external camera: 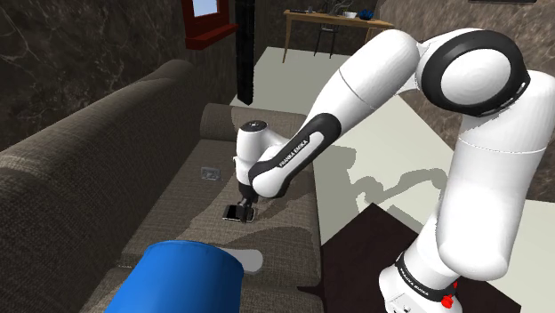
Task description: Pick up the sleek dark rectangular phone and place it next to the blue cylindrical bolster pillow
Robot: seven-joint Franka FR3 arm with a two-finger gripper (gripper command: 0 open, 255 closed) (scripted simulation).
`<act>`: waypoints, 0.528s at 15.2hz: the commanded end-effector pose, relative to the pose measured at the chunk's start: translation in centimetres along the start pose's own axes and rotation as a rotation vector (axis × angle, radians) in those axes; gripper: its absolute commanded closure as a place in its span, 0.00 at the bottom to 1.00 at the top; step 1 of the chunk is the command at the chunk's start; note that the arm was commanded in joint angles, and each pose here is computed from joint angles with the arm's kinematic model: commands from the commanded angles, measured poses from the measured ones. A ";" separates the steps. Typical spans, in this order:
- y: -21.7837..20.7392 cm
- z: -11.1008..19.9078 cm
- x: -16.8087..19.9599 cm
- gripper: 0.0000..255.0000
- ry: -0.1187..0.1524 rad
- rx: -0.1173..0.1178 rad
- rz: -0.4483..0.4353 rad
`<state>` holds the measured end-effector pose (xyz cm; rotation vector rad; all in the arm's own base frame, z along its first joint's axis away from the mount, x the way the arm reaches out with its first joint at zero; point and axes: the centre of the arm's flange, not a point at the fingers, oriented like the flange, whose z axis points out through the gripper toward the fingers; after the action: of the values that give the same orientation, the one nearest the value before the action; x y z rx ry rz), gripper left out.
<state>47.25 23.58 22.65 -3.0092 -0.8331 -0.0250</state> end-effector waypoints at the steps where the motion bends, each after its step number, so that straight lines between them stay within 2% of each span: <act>1: 0.0 1.1 0.1 0.00 0.000 0.000 -0.001; 8: 0.0 1.9 0.1 0.00 0.000 0.000 -0.001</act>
<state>47.35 23.67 20.74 -3.0090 -0.8339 -0.0256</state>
